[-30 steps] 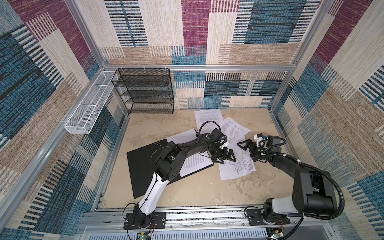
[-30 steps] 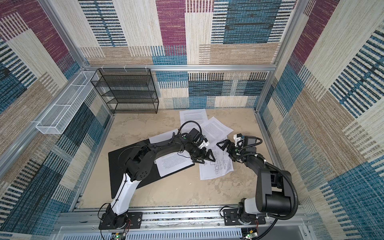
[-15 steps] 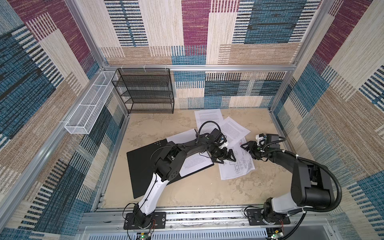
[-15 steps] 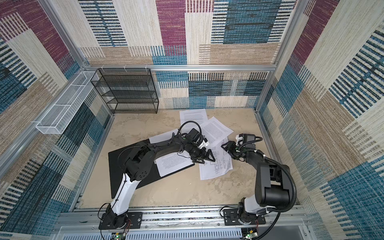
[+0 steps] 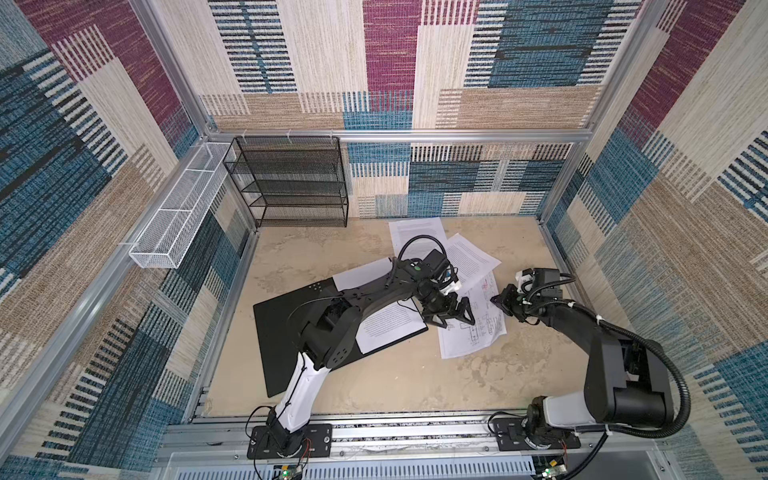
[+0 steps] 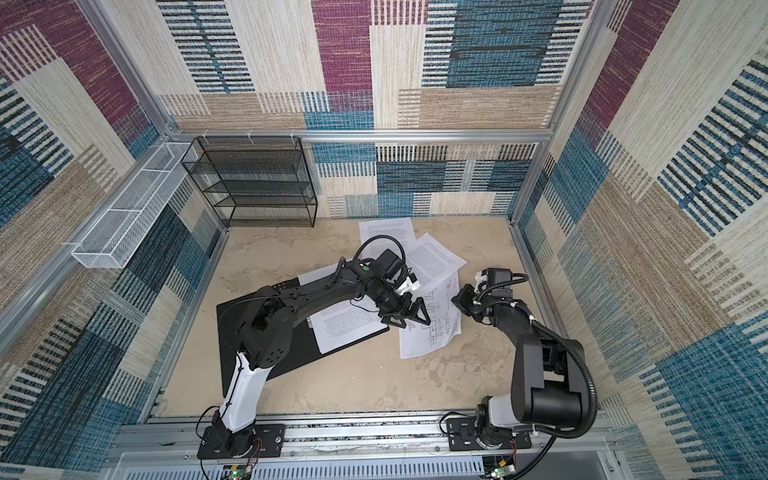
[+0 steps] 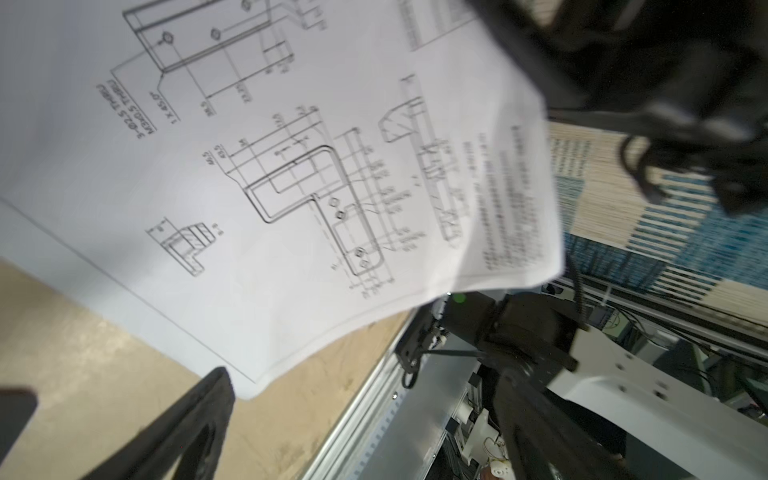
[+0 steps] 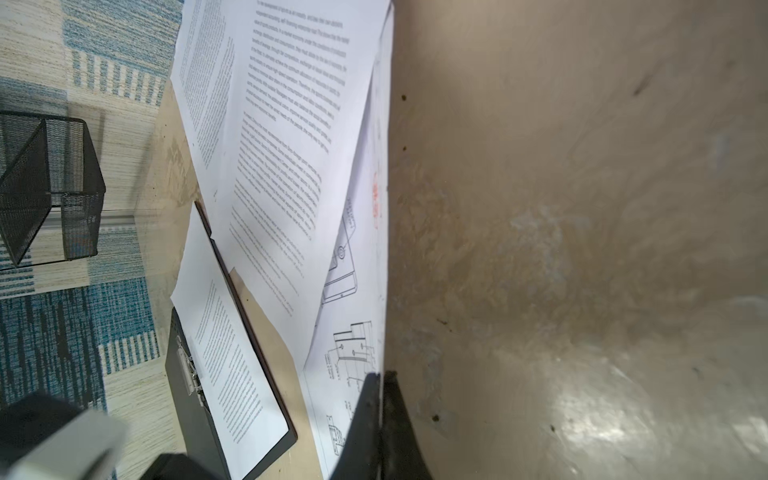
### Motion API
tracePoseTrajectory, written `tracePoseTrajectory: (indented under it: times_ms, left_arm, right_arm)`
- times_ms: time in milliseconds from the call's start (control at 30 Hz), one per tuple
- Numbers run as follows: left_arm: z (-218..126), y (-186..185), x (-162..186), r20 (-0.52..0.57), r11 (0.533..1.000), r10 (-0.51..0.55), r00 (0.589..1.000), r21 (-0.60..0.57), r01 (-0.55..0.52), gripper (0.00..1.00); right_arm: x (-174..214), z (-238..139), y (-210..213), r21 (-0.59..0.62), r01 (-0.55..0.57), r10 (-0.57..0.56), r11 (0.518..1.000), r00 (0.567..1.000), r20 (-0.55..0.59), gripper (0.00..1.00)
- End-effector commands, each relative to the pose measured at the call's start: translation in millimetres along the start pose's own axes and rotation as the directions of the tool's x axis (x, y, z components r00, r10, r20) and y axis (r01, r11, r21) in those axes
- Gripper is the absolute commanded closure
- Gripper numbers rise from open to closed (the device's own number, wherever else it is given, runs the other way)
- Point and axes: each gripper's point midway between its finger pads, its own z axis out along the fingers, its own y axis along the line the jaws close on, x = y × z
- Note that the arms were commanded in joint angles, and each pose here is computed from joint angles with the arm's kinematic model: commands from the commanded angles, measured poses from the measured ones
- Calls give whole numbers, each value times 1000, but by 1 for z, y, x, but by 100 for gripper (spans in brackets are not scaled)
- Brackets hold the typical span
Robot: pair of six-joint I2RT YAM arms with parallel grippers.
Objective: Put the files into the folder
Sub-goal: 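Lift the drawing sheet with the right gripper while the left withdraws to the clip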
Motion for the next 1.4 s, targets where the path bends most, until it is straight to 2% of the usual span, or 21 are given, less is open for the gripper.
tracePoseTrajectory:
  times_ms: [0, 100, 233, 333, 400, 467, 567, 667, 767, 867, 967, 1067, 1267, 1367]
  left_arm:
    - [-36, -51, 6, 26, 986, 76, 997, 150, -79, 2]
    - [-75, -53, 2, 112, 989, 47, 993, 134, -62, 2]
    - [-138, 19, 6, 247, 992, -120, 961, -16, 128, 2]
    - [-188, 78, 22, 367, 961, -245, 897, -27, 274, 1]
    - [-219, 120, 40, 428, 922, -322, 844, -63, 383, 1]
    - [-239, 153, 59, 464, 875, -391, 794, -80, 478, 1]
    - [-259, 194, 80, 516, 808, -493, 700, -25, 588, 1]
    - [-267, 228, 94, 534, 746, -565, 629, 6, 666, 1]
    - [-267, 252, 101, 532, 694, -617, 580, 20, 720, 1]
    - [-268, 267, 103, 547, 668, -629, 552, 16, 744, 1]
    - [-263, 284, 109, 546, 628, -644, 537, -24, 778, 1]
    - [-255, 298, 116, 532, 597, -664, 526, -46, 801, 1]
    - [-247, 308, 118, 507, 574, -689, 518, -53, 817, 1]
    - [-248, 310, 120, 508, 570, -686, 521, -69, 818, 1]
  right_arm:
    - [-7, -14, -9, 92, 11, -17, 996, 998, 55, 100]
    - [-15, -34, -3, 122, 18, -32, 992, 993, 113, 100]
    - [-30, -72, 21, 123, 48, -72, 991, 977, 203, 100]
    - [-42, -104, 46, 118, 91, -119, 989, 957, 263, 100]
    - [-46, -122, 70, 94, 134, -156, 986, 945, 286, 100]
    - [-44, -128, 102, 49, 199, -205, 979, 937, 285, 100]
    - [-31, -114, 159, -18, 306, -294, 952, 928, 227, 100]
    - [-18, -94, 218, -105, 391, -367, 914, 910, 196, 100]
    - [-4, -74, 274, -206, 449, -421, 869, 892, 165, 100]
    - [24, -57, 329, -325, 488, -473, 810, 872, 127, 100]
    - [51, -49, 357, -437, 483, -500, 759, 862, 83, 100]
    - [68, -41, 356, -493, 456, -502, 741, 864, 43, 100]
    - [77, 6, 302, -438, 397, -460, 807, 887, -44, 100]
    - [81, 36, 284, -396, 401, -460, 826, 886, -63, 100]
